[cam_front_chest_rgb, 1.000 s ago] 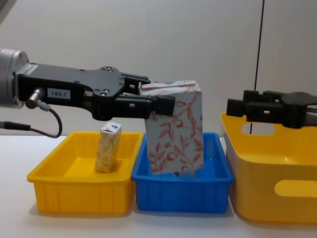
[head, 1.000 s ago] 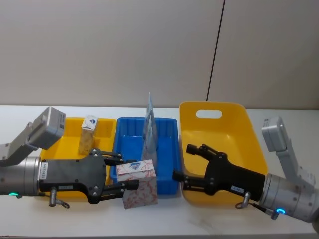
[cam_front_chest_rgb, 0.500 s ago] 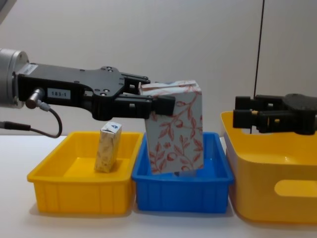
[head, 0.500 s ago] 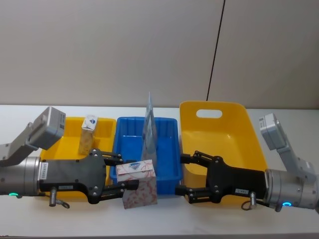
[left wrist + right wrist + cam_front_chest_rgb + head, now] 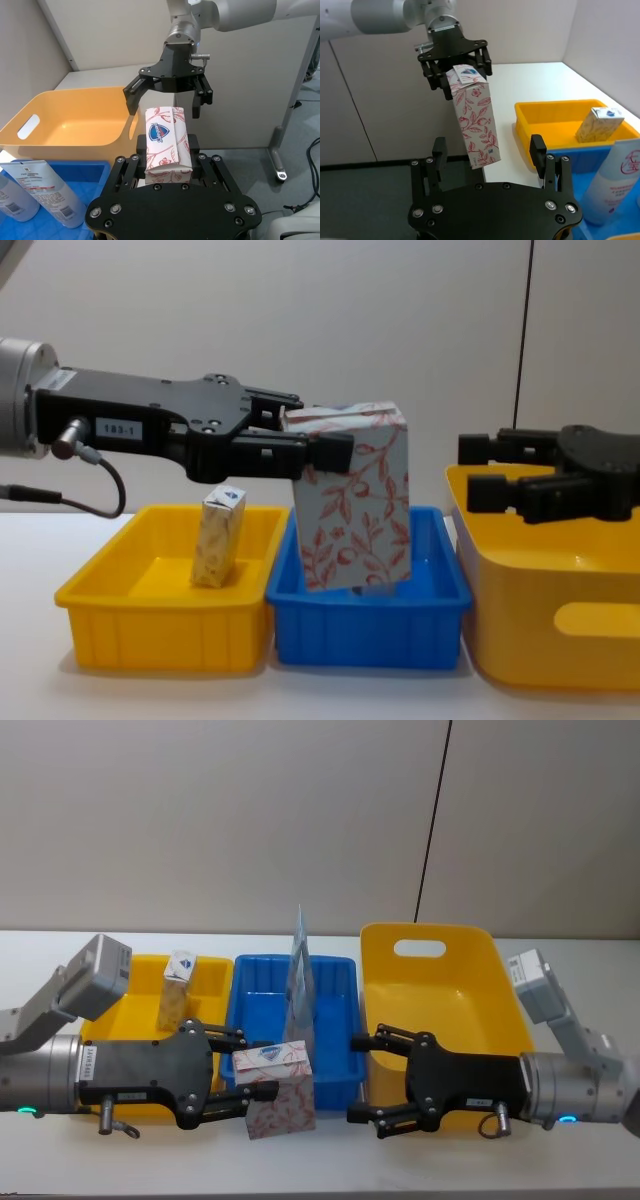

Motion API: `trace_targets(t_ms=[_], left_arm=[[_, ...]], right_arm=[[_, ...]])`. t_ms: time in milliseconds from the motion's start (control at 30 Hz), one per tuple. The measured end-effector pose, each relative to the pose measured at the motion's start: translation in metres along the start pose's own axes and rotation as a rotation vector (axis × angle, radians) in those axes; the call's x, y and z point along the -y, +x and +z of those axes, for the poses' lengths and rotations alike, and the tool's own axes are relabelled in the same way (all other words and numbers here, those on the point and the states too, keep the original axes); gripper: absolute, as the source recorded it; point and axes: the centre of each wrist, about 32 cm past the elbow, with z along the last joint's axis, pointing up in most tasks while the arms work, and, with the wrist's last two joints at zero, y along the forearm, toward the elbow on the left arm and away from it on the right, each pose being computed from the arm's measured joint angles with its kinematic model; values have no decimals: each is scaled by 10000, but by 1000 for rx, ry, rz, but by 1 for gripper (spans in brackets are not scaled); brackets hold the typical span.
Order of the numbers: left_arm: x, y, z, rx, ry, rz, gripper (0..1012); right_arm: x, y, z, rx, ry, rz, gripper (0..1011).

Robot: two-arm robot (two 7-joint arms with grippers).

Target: Bimanual collaborative sorting of washing and personal care products

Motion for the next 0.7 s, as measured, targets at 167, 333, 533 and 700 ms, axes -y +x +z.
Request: trace_targets(t_ms=[167,333,533,700], left_arm=[[0,0,0,0,0,0,414],[0,0,0,0,0,0,414],[0,0,0,0,0,0,414],[0,0,0,0,0,0,414]], right_arm=[[-50,52,-3,35,2,26,1000],[-118,104,-5,73,8,49,1000],[-182,145,-14,101,13,62,1000],[-246,181,-32,119,17,69,1000]])
